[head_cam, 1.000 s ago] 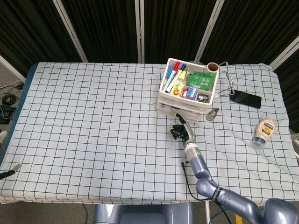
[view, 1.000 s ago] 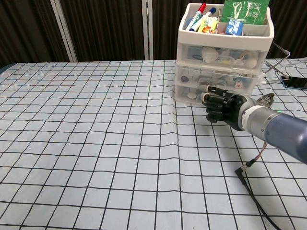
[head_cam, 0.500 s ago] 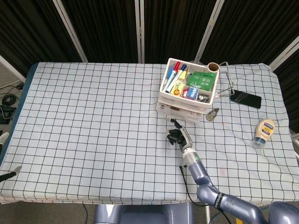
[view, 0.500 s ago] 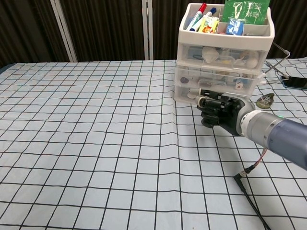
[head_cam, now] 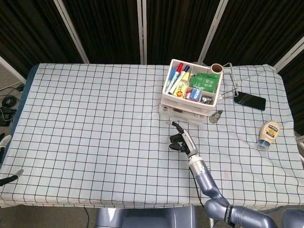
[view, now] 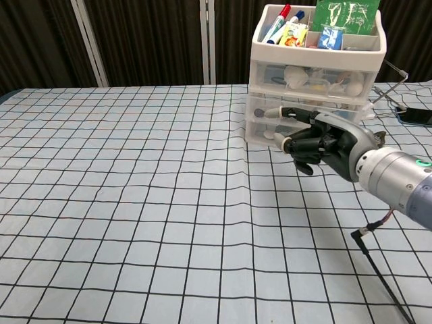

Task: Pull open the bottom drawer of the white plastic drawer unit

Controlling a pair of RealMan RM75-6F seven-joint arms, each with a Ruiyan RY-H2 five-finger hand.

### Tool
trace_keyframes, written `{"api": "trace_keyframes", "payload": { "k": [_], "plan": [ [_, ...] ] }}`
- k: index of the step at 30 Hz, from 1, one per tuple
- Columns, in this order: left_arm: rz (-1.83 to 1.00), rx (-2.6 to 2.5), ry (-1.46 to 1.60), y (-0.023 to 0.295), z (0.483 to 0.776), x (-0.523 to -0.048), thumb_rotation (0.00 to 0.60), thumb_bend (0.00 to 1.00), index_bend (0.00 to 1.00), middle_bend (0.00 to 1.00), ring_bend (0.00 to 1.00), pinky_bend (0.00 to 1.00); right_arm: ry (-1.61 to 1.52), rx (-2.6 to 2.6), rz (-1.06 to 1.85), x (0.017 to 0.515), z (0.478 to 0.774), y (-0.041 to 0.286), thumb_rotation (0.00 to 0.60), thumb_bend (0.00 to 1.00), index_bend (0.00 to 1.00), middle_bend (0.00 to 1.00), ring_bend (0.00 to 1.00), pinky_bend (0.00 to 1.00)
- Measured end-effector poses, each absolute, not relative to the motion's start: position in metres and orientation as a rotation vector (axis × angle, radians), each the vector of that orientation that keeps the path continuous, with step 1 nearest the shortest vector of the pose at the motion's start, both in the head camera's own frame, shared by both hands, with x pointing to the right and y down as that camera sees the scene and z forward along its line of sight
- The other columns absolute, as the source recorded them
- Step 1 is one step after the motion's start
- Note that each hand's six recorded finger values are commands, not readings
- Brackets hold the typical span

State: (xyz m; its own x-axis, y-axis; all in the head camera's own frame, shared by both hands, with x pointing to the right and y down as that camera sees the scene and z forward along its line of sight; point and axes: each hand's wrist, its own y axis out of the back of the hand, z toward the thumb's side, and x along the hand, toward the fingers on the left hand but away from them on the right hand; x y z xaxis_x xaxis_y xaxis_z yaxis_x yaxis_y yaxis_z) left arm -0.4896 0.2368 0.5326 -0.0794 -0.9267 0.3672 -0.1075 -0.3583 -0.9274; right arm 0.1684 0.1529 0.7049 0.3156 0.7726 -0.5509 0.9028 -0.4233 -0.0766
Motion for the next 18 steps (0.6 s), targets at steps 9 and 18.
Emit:
{"api": "trace_keyframes", "payload": {
  "k": [9, 18],
  "plan": [
    [-1.49, -1.482, 1.149, 0.24, 0.526, -0.484, 0.6, 0.02, 0.0, 0.0, 0.0, 0.0, 1.537, 2.648, -1.161, 0.181, 0.678, 0.141, 0.6, 0.38, 0.15, 0.9, 0.94, 0.84],
    [-1.47, -1.488, 1.144, 0.242, 0.525, -0.481, 0.6, 0.02, 0.0, 0.0, 0.0, 0.0, 1.524, 2.703, -1.559, 0.195, 0.673, 0.132, 0.6, 0.38, 0.11, 0.9, 0.94, 0.84]
  ]
}}
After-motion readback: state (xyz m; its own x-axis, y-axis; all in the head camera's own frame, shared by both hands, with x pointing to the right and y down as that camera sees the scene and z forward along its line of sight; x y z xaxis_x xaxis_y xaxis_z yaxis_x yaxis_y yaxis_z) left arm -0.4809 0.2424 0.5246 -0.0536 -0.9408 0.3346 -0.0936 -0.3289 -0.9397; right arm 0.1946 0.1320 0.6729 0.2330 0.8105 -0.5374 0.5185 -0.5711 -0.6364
